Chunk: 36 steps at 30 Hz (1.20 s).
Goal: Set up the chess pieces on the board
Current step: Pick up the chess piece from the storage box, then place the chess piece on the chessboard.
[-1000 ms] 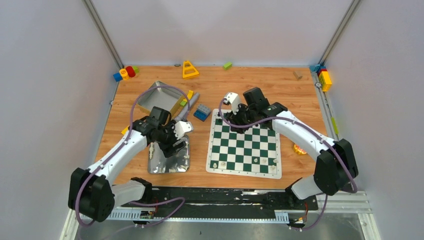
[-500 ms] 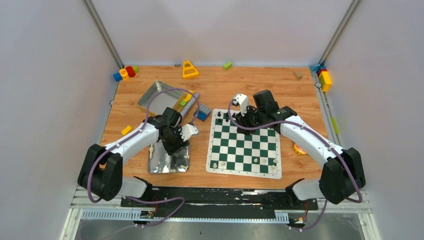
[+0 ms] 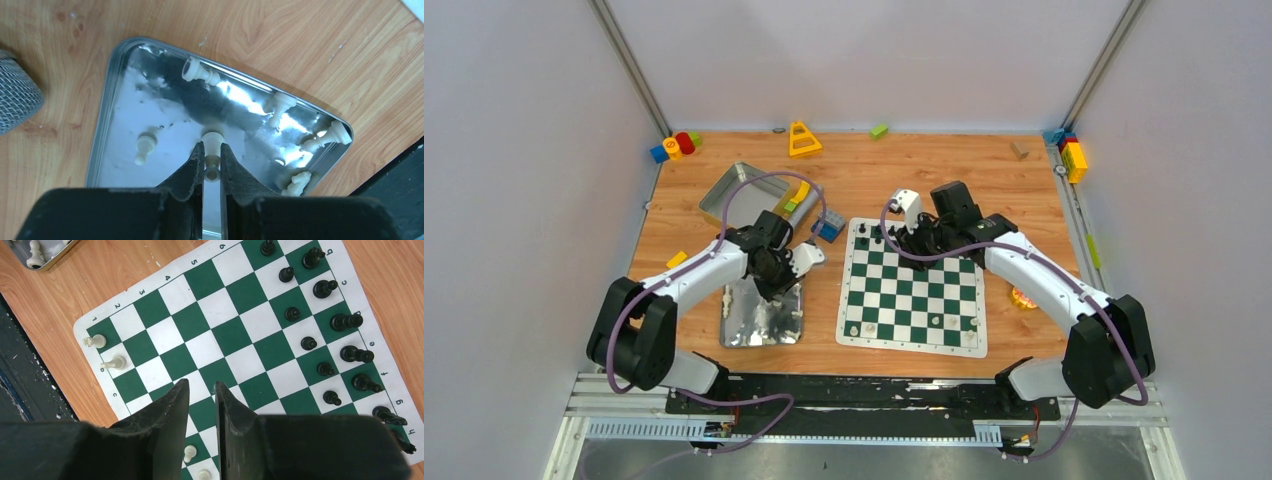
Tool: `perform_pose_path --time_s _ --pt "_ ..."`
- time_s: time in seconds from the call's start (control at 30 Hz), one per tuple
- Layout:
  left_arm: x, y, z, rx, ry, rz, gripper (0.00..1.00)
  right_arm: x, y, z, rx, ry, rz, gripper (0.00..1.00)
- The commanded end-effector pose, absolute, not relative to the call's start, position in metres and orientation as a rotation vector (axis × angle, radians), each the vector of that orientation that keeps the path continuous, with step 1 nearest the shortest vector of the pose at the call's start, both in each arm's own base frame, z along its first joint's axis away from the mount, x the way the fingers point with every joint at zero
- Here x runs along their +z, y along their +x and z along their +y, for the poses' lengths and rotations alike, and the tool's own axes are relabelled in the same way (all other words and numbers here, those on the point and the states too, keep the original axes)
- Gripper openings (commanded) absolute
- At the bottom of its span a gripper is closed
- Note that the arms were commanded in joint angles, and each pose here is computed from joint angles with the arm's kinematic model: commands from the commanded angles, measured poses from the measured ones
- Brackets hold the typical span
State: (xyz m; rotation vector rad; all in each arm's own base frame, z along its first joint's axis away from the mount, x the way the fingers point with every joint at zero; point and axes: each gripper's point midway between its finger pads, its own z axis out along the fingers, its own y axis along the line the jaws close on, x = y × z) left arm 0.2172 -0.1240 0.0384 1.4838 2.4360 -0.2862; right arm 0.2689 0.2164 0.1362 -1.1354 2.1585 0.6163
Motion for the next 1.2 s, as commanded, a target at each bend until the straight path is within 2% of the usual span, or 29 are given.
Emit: perform_pose_path --time_s 0.0,0.17,0.43,0.67,0.93,1.17 --pt "0.061 0.232 -0.143 -0.339 1.442 2.363 0.10 0.152 0.276 0.218 0.619 -1.127 2.083 0.26" --pt "0.085 0.231 -0.157 -0.402 1.445 2.295 0.03 0.161 0.285 0.206 0.605 -1.061 2.082 0.26" --pt "0.121 0.219 -0.207 -0.489 1.601 2.137 0.04 0.190 0.316 0.164 0.523 -0.846 2.082 0.25" --pt "0.146 0.200 -0.283 -0.523 1.838 1.957 0.04 0.208 0.333 0.115 0.452 -0.630 2.096 0.24" --pt "0.117 0.166 -0.362 -0.535 2.104 1.910 0.04 0.212 0.346 0.062 0.390 -0.423 2.110 0.24" --pt "0.101 0.140 -0.416 -0.551 2.199 1.858 0.04 0.215 0.345 0.054 0.371 -0.400 2.099 0.23"
